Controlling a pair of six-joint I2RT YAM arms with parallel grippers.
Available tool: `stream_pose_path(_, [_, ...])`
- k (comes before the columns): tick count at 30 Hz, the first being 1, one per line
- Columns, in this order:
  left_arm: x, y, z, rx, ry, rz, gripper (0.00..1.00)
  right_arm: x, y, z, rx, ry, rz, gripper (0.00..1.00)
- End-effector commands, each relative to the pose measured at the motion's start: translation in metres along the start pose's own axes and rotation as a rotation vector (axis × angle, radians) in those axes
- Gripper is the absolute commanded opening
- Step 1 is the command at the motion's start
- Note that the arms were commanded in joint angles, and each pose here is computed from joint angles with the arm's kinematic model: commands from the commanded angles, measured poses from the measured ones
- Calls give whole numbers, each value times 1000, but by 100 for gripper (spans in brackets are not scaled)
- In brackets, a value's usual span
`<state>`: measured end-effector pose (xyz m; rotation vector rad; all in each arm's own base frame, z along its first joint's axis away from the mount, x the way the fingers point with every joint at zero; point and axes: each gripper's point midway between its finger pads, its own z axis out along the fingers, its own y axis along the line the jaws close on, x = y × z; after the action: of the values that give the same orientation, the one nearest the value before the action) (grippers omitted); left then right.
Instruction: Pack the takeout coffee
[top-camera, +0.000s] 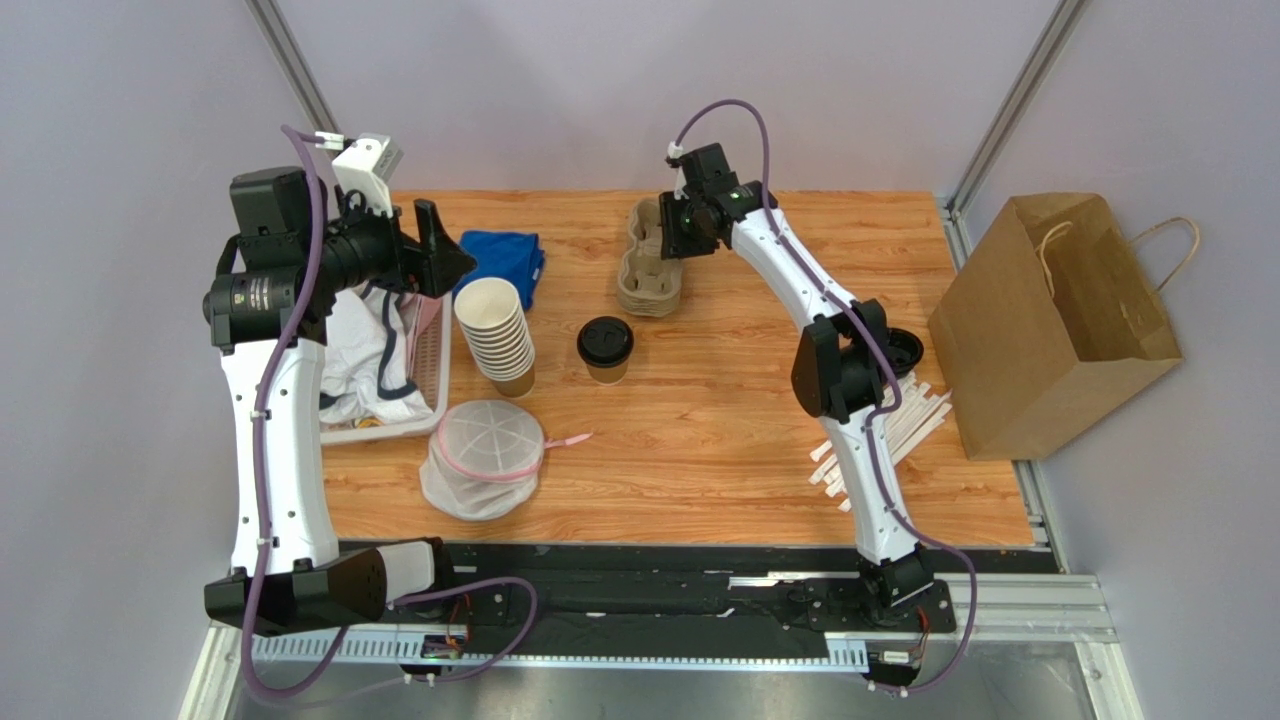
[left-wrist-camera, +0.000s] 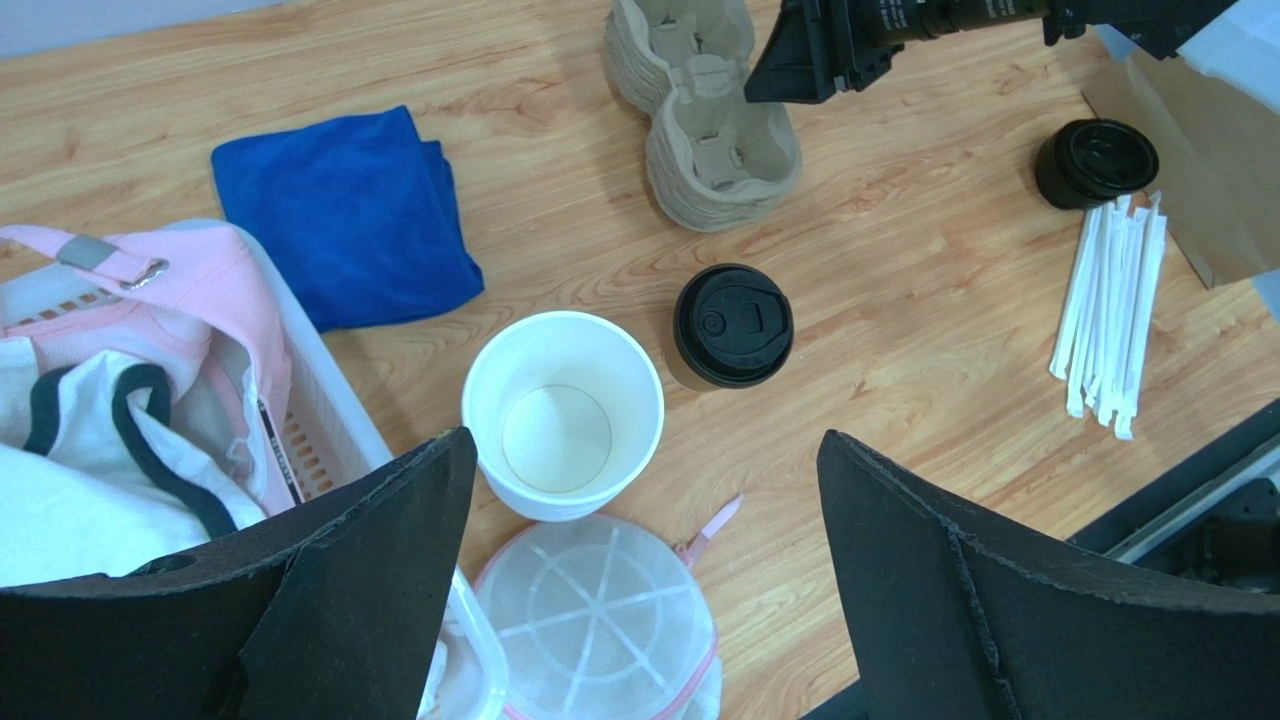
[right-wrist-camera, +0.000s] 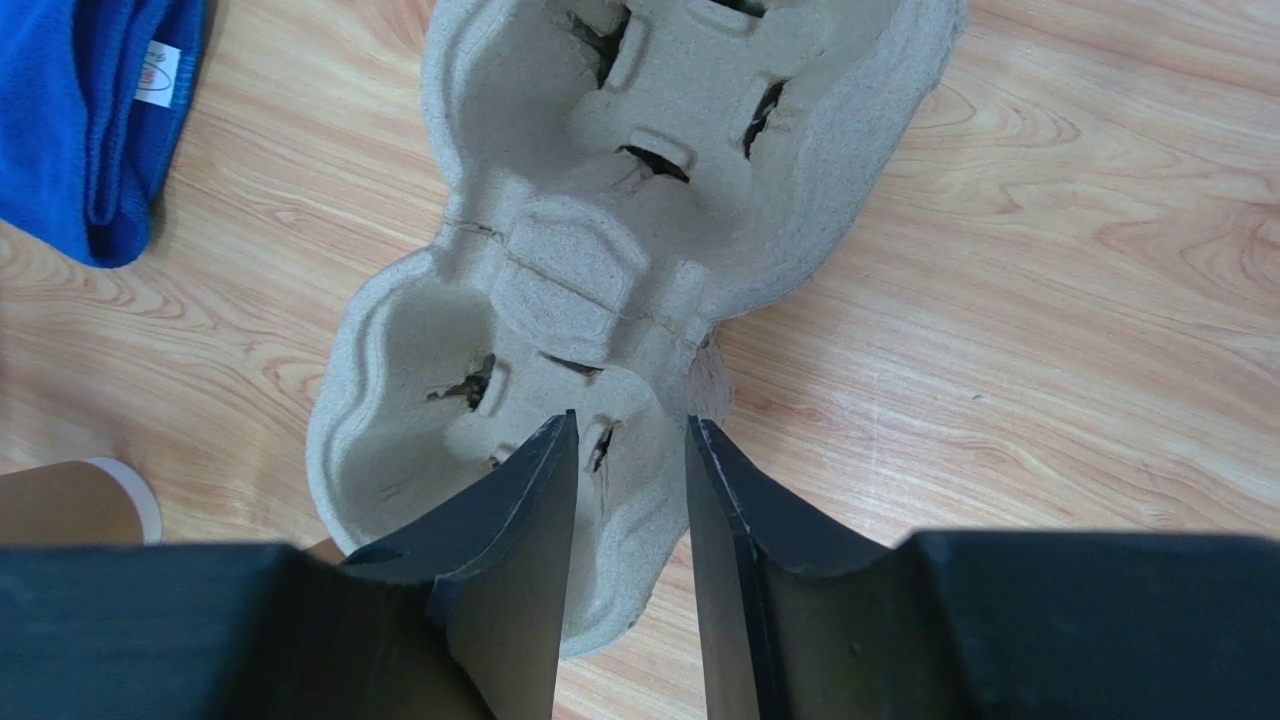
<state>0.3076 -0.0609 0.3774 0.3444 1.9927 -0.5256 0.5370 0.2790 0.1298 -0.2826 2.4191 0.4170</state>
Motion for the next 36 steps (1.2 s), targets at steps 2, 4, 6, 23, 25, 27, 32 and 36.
stream_pose_path(2, [-7, -4, 1, 19, -27, 8, 93, -27, -1, -3, 9, -92, -28, 36])
stream_pose_path(4, [-7, -3, 2, 18, -25, 6, 93, -25, 0, -1, 6, -85, -28, 35])
stream_pose_path(6, [-8, -2, 2, 18, -26, 7, 93, -23, 1, 0, 3, -81, -28, 34])
stream_pose_path(23, [-10, -2, 4, 23, -29, 3, 93, -24, -6, 2, 43, -88, -42, 35])
stream_pose_path(25, [-10, -2, 4, 22, -27, -1, 93, -23, -6, 2, 39, -84, -42, 35])
stream_pose_path(27, [-10, -2, 6, 25, -25, -1, 93, -22, -5, 3, 35, -80, -42, 35])
stream_pose_path(32, [-11, -2, 4, 25, -29, -1, 93, -17, -6, 8, 32, -67, -42, 33])
stream_pose_path(36, [-13, -3, 4, 26, -34, 3, 93, -15, -6, 10, 32, -62, -43, 31])
